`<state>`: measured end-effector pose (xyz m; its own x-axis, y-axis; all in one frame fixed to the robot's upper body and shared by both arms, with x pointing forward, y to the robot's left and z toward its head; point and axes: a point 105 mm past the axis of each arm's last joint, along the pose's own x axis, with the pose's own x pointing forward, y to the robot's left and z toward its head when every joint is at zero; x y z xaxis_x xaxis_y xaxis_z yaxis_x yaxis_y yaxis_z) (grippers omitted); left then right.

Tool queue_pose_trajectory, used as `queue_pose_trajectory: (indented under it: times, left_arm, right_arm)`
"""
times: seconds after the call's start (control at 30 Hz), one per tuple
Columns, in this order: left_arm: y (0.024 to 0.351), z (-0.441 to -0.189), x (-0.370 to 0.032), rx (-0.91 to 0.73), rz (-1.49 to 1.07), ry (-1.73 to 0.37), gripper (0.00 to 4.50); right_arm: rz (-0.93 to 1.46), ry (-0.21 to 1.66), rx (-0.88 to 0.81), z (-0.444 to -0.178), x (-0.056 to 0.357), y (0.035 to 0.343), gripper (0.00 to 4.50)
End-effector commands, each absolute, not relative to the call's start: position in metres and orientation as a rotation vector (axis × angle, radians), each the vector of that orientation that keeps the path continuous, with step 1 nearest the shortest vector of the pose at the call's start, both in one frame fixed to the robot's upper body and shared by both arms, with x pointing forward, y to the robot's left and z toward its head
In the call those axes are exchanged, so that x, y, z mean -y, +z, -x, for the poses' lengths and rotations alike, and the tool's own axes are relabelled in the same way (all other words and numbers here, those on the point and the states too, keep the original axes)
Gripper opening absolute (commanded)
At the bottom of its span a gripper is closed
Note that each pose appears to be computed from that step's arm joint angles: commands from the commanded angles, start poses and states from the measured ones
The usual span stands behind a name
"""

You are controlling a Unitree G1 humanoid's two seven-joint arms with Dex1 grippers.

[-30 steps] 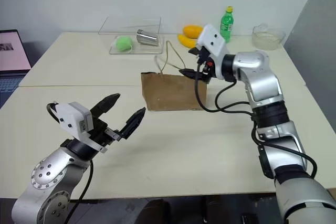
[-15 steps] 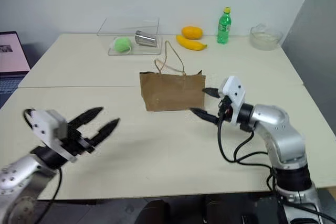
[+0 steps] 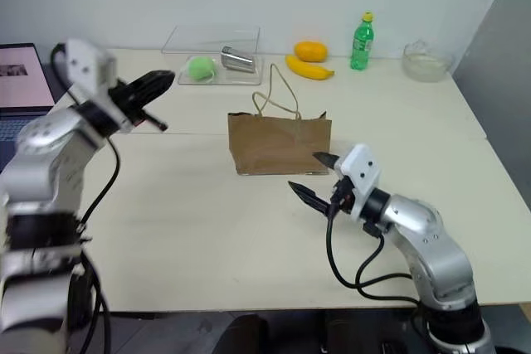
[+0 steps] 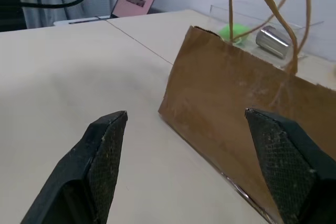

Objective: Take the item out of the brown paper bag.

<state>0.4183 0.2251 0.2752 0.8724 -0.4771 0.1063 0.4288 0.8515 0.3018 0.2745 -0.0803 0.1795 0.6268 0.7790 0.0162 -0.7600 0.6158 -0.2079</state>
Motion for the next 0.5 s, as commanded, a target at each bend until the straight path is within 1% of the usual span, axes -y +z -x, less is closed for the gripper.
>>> queue_pose_trajectory:
  times: [0.03, 0.13, 0.17, 0.3, 0.4, 0.5]
  left_arm:
    - [0.262, -0.441, -0.212, 0.119, -0.344, -0.532, 0.04]
    - [0.256, -0.452, -0.204, 0.090, -0.374, -0.545, 0.04]
    - [0.251, -0.455, -0.194, 0.071, -0.384, -0.576, 0.04]
    - [0.233, -0.459, -0.169, -0.004, -0.440, -0.667, 0.04]
    - [0.226, -0.447, -0.152, -0.051, -0.438, -0.851, 0.04]
    - [0.221, -0.432, -0.146, -0.093, -0.448, -1.013, 0.04]
  right_arm:
    - [0.196, 0.857, 0.171, -0.267, 0.084, 0.195, 3.78]
    - [0.193, 0.844, 0.178, -0.265, 0.085, 0.197, 3.78]
    - [0.192, 0.834, 0.184, -0.264, 0.088, 0.199, 3.78]
    - [0.199, 0.802, 0.180, -0.260, 0.094, 0.201, 3.78]
    - [0.206, 0.786, 0.161, -0.256, 0.099, 0.200, 3.78]
    - [0.209, 0.786, 0.140, -0.253, 0.101, 0.198, 3.78]
